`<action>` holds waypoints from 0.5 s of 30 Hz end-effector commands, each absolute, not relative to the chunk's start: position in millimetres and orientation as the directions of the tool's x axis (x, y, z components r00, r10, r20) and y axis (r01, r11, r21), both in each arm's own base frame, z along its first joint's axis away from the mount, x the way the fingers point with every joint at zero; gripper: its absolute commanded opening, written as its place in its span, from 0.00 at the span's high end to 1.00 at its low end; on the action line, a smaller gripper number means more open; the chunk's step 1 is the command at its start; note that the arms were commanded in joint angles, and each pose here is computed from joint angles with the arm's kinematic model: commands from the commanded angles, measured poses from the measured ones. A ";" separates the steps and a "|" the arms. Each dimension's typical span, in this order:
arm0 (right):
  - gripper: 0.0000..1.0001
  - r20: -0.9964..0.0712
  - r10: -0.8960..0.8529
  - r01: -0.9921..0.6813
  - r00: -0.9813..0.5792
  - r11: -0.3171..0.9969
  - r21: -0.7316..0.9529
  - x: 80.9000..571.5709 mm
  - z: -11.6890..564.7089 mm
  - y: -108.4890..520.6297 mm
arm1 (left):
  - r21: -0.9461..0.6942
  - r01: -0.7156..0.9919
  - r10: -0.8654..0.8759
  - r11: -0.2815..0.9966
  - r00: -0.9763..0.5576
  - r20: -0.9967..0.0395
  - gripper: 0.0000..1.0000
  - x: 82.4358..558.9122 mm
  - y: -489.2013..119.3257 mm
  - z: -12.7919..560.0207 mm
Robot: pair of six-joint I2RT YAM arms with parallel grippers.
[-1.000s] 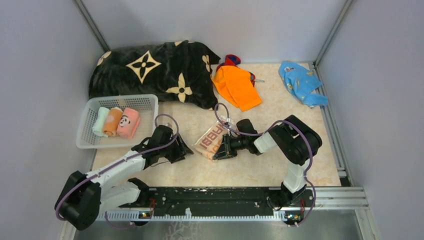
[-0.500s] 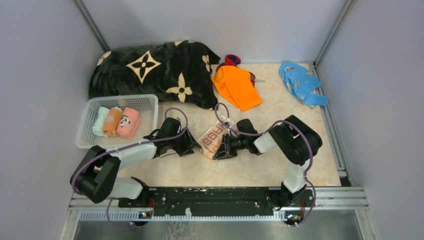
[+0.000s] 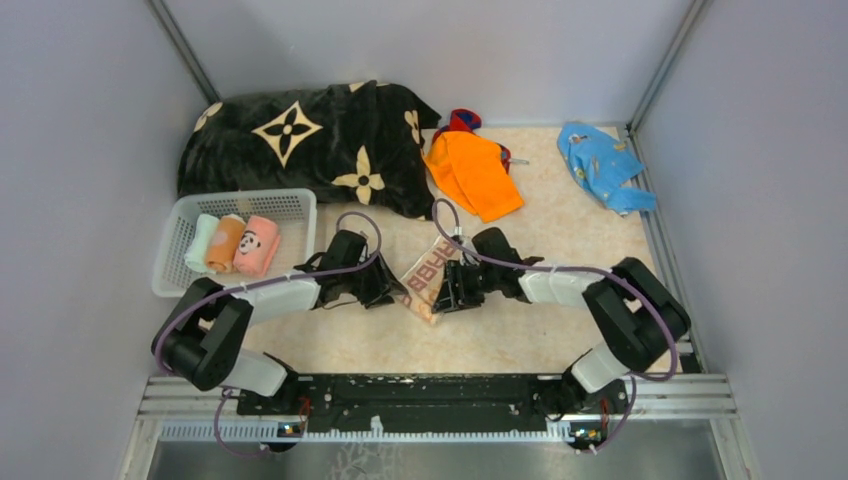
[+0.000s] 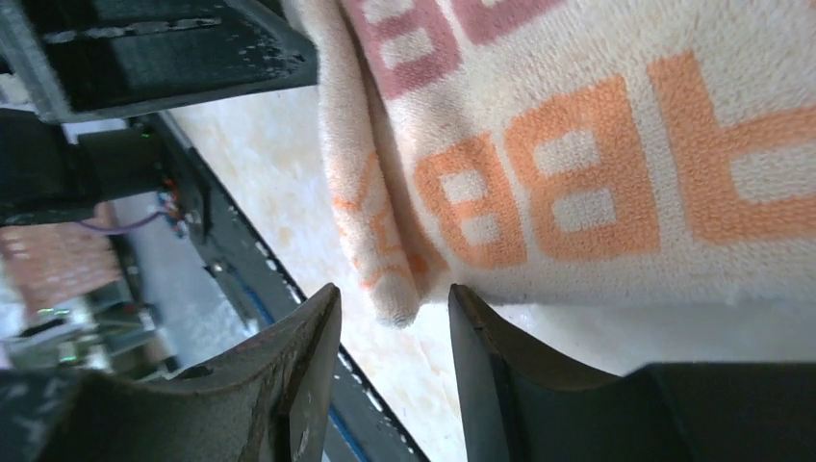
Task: Roll the towels
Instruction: Roll the towel at the center of the board.
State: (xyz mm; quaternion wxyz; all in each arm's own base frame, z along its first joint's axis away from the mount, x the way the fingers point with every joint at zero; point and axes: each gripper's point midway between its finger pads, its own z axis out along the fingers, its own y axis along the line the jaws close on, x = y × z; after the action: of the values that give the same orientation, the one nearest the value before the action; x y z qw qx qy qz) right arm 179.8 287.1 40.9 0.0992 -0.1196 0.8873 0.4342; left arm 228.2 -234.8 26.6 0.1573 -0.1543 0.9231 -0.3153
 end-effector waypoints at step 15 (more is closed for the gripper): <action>0.54 -0.629 -0.324 -0.684 -0.707 0.540 0.490 184.7 91.4 339.6 | -0.486 -0.279 -0.383 0.828 -0.915 -0.127 0.47 201.3 -206.6 -17.5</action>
State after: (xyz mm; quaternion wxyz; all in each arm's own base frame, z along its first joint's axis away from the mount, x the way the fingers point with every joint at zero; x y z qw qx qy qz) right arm 170.9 320.6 82.4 0.2129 -0.2805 0.8618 0.3650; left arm 229.2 -238.8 25.9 0.1498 -0.1586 0.9213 -0.3219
